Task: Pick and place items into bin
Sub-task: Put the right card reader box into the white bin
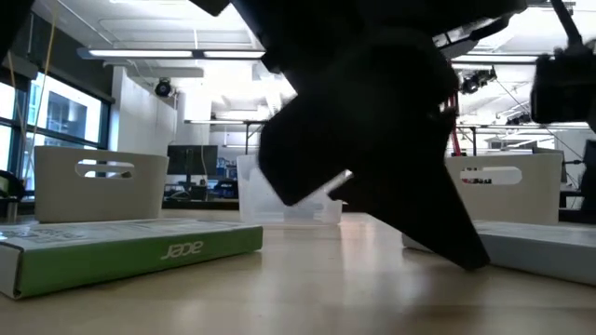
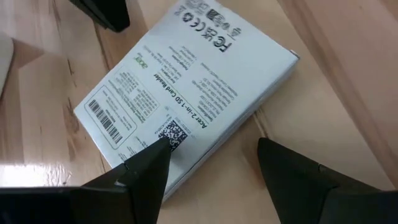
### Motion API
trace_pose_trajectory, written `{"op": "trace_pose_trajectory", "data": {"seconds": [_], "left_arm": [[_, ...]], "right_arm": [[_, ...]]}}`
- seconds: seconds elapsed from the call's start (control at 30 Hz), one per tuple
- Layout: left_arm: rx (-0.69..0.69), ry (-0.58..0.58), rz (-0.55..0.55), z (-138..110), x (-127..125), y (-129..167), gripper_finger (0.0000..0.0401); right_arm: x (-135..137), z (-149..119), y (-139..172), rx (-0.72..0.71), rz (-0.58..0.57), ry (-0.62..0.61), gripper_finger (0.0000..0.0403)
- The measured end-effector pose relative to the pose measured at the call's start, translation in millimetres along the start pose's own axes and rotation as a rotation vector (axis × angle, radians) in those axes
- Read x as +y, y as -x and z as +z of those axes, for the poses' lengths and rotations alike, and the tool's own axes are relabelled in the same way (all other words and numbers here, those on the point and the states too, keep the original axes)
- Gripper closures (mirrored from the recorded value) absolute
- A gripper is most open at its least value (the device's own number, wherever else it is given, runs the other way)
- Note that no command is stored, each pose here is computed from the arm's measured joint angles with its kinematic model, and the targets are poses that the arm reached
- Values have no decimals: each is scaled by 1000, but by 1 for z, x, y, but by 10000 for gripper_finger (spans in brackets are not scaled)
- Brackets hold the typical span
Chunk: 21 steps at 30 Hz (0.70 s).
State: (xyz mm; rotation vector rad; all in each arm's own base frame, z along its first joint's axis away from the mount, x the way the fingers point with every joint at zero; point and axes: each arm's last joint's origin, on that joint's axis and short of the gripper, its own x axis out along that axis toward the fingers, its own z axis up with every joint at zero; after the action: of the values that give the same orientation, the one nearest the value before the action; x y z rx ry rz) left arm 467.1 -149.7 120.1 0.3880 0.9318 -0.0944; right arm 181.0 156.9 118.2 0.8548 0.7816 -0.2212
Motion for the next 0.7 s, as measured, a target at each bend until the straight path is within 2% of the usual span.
{"op": "trace_pose_trajectory", "data": {"seconds": [0.2, 0.33, 0.43, 0.53, 0.7], "left_arm": [[-5, -2, 36, 2, -5, 4, 169], [-62, 26, 63, 7, -4, 4, 169], [-109, 145, 71, 12, 1, 6, 169], [-142, 289, 20, 18, 13, 13, 169], [-77, 391, -43, 17, 22, 30, 169]], "right_arm": [[-10, -5, 1, 24, -23, 9, 391], [-10, -5, 1, 18, -27, 39, 391], [-10, -4, 1, 11, -28, 42, 391], [-9, -4, 1, 0, -24, 42, 391], [-9, -3, 1, -28, -23, 80, 391]]}}
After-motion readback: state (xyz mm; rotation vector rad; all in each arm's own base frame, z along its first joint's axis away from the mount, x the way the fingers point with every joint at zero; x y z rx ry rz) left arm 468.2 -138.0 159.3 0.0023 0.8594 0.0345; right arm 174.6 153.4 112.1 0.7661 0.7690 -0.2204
